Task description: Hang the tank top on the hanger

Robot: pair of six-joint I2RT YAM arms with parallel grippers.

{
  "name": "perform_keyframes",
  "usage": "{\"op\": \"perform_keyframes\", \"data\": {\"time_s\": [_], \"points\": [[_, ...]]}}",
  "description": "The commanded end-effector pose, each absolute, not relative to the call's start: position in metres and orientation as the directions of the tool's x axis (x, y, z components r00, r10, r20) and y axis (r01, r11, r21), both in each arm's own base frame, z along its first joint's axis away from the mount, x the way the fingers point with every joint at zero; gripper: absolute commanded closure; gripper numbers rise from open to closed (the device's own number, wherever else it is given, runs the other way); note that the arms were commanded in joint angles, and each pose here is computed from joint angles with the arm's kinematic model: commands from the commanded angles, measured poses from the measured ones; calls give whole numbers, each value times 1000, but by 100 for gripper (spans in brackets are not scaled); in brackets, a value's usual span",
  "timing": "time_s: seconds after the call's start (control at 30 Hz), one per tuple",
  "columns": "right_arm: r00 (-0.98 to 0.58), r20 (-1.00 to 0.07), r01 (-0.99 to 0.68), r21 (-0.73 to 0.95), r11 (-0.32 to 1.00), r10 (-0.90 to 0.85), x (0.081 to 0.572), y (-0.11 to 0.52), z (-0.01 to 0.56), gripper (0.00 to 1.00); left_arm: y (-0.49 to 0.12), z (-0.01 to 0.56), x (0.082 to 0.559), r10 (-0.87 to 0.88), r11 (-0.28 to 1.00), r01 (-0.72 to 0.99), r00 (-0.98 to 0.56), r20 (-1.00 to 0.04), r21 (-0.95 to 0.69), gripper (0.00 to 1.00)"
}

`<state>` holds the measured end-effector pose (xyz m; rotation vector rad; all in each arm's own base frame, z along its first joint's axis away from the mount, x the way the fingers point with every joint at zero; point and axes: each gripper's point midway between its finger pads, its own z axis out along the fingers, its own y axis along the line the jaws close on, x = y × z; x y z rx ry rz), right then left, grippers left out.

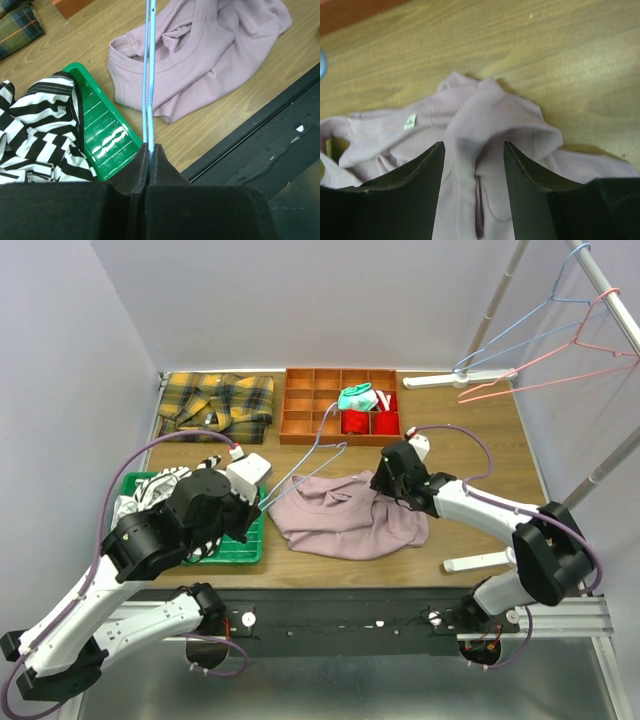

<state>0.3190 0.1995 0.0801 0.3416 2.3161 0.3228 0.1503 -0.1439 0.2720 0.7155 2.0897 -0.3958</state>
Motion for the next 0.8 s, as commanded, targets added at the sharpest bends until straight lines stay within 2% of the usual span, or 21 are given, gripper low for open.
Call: {"op": "perform_keyframes", "data": {"time_s": [0.0, 0.07, 0.13, 0.17, 0.2, 0.27, 0.57, 0.77], "points": [[-630, -663, 177, 384, 906, 404, 353, 206, 87, 45, -137, 273, 141, 320, 786, 616, -466, -825, -43, 100], [-621, -669, 176, 389, 905, 408, 360, 205, 86, 50, -141, 270, 140, 319, 776, 628, -472, -822, -60, 100], [-622, -671, 178, 381, 907, 404, 366, 205, 86, 63, -147, 263, 142, 326, 773, 631, -484, -812, -66, 100], [-636, -664, 172, 375, 911, 393, 368, 208, 82, 70, -149, 261, 142, 324, 773, 630, -489, -810, -71, 100], [-641, -664, 163, 373, 913, 386, 370, 209, 84, 90, -150, 258, 144, 325, 777, 625, -495, -805, -71, 100], [-649, -668, 139, 368, 920, 365, 372, 213, 92, 99, -156, 253, 147, 320, 776, 625, -503, -803, -82, 100], [-588, -749, -27, 396, 918, 306, 362, 214, 161, 99, -174, 260, 139, 245, 718, 674, -477, -844, -172, 100], [-569, -775, -102, 399, 911, 275, 363, 222, 187, 99, -169, 274, 127, 224, 690, 697, -462, -858, -196, 100]]}}
